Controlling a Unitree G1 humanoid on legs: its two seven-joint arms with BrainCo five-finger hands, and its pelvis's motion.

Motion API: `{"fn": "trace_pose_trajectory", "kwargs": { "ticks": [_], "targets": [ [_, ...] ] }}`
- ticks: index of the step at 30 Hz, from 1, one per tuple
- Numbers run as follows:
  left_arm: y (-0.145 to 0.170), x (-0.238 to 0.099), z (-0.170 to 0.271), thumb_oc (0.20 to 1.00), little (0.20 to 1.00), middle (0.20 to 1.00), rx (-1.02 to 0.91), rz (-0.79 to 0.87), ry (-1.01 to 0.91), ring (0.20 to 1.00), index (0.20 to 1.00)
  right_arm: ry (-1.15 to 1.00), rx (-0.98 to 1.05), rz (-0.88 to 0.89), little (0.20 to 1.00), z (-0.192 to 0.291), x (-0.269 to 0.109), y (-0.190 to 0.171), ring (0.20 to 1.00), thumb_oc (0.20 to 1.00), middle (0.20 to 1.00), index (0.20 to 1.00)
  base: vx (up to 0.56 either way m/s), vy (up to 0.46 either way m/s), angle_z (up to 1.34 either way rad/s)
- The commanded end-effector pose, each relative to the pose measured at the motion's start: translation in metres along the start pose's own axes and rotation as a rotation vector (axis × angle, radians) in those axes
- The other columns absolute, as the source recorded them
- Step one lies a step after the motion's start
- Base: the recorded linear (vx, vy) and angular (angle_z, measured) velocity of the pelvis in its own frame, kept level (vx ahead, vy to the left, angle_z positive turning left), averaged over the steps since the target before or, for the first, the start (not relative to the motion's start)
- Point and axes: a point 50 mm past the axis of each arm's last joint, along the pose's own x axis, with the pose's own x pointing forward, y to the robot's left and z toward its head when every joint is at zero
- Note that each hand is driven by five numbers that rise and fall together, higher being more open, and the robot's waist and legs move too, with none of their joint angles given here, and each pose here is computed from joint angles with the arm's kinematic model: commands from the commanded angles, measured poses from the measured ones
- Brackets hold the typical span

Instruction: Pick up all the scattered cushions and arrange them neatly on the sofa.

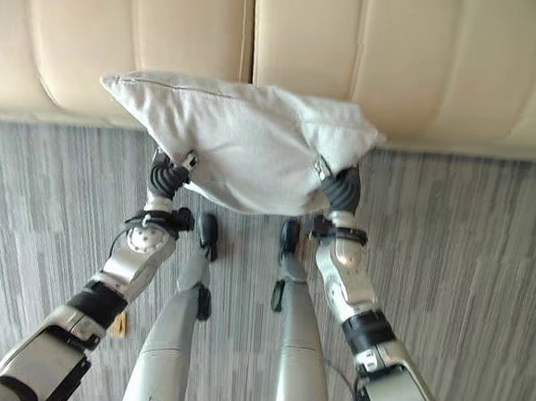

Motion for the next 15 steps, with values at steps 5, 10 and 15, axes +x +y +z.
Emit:
{"fn": "trace_pose_trajectory", "kwargs": {
  "ticks": [5,10,15],
  "targets": [
    [-0.029,-0.025,0.037,0.2,0.2,0.2,-0.126,-0.265,-0.233,0.2,0.2,-0.122,-0.106,0.277,0.2,0.02,-0.024,0.03,0.2,0.2,0.2,0.2,0.16,0.019,0.0],
    [-0.01,-0.05,0.012,0.2,0.2,0.2,-0.103,-0.224,-0.102,0.2,0.2,-0.078,-0.147,0.258,0.2,0.017,-0.04,0.018,0.2,0.2,0.2,0.2,0.17,0.064,0.01],
    [0.004,-0.065,0.0,0.2,0.2,0.2,-0.084,-0.19,-0.018,0.2,0.2,-0.076,-0.151,0.244,0.2,0.02,-0.045,0.015,0.2,0.2,0.2,0.2,0.14,0.093,-0.06]
  ]
}}
